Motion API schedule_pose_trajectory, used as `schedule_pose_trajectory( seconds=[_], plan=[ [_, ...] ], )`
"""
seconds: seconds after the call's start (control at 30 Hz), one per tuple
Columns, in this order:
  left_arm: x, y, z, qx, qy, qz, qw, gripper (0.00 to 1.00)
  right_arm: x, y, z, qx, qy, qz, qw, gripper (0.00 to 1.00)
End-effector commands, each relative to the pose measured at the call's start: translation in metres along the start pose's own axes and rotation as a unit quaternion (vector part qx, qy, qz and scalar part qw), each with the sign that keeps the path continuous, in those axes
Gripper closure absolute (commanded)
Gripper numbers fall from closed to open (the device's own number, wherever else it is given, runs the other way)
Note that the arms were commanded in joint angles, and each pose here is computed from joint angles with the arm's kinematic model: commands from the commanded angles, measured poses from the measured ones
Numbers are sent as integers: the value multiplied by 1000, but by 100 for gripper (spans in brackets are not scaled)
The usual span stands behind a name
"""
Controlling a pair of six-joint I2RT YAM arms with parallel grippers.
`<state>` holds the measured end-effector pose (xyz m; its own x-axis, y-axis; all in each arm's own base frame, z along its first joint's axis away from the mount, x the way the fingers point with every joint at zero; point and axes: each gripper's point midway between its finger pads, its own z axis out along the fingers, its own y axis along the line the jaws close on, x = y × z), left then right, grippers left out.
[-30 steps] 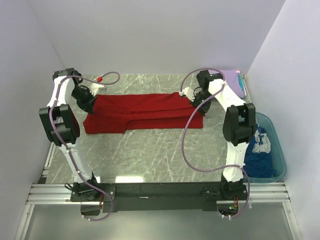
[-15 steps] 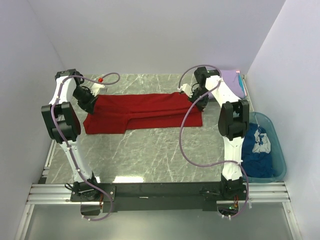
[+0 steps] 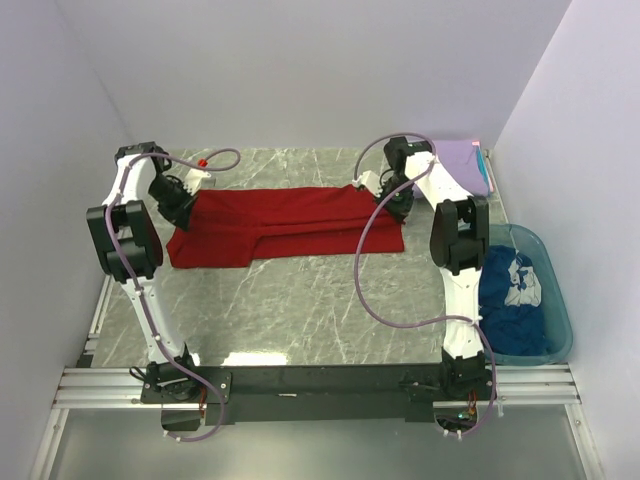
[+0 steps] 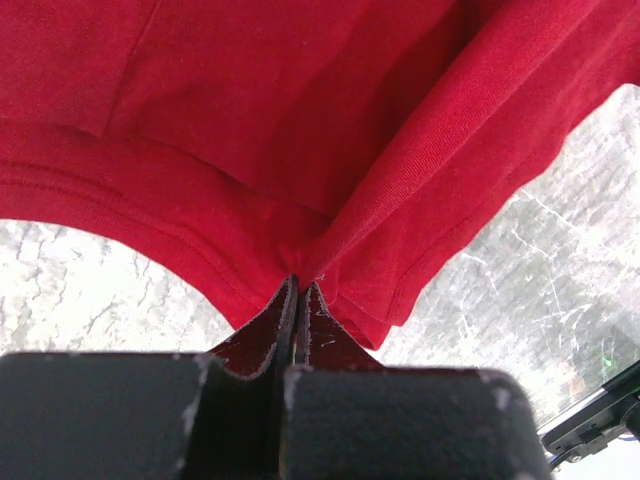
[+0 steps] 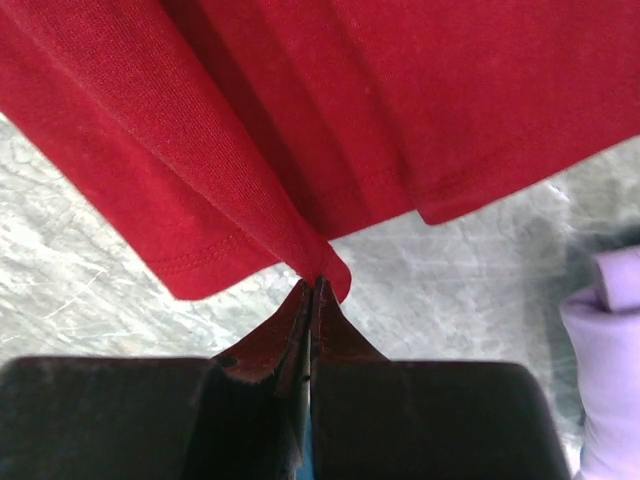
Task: Fold and stack the t-shirts
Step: Fold the tshirt
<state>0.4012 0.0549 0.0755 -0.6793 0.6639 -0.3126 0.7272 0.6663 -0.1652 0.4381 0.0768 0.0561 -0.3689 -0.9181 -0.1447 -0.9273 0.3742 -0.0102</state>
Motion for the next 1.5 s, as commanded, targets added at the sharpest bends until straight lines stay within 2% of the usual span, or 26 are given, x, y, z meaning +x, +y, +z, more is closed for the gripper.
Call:
schedule_pose_trajectory(
  seconds=[0.0, 0.43, 0.47, 0.5, 0.57, 0.6, 0.63, 0.67, 0.7, 0.8, 0.87, 1.0, 1.13, 1.3, 1.4, 1.47],
  plan=[
    [-8, 9, -5, -23, -5, 4, 1000, 99, 1, -11, -8, 21, 11, -11, 1000, 100],
    [-7, 14, 17, -24, 11, -3, 1000, 99, 3, -15, 5, 25, 21, 10, 999, 98],
    [-9, 17, 17, -30, 8, -4, 1000, 99, 4, -15, 5, 24, 24, 14, 999, 90],
    [-9, 18, 15, -33, 5, -10, 999, 93, 6, -13, 4, 23, 29, 17, 999, 83],
    [-8, 19, 10, -36, -2, -22, 999, 79, 14, -11, -1, 21, 32, 33, 999, 51],
    [-6, 20, 3, -36, -12, -35, 999, 65, 15, -11, -4, 20, 28, 45, 998, 36],
    [-4, 20, -1, -35, -18, -45, 998, 61, 16, -9, -10, 20, 24, 54, 998, 23],
    [-1, 17, -5, -28, -24, -55, 998, 56, 21, -5, -15, 8, 19, 69, 997, 16],
    [6, 19, -14, -31, -32, -72, 996, 51, 21, -2, -20, 3, 14, 87, 996, 16],
    [18, 10, -24, -18, -56, -110, 992, 49, 21, 21, -29, -46, -7, 140, 989, 16],
    [21, 2, -24, -3, -69, -127, 990, 50, 20, 36, -30, -77, -13, 166, 983, 21],
    [45, -16, -8, 23, -67, -169, 983, 50, 18, 63, -17, -152, -32, 251, 956, 29],
    [59, -21, 4, 31, -62, -191, 979, 48, 20, 62, -7, -171, -38, 305, 936, 35],
    [67, -21, 12, 28, -68, -208, 975, 47, 19, 64, 6, -180, -42, 328, 927, 36],
    [69, -23, 20, 31, -69, -214, 974, 52, 20, 64, 16, -185, -39, 340, 921, 44],
    [70, -25, 23, 35, -70, -218, 973, 54, 24, 59, 23, -180, -40, 346, 920, 58]
  ],
)
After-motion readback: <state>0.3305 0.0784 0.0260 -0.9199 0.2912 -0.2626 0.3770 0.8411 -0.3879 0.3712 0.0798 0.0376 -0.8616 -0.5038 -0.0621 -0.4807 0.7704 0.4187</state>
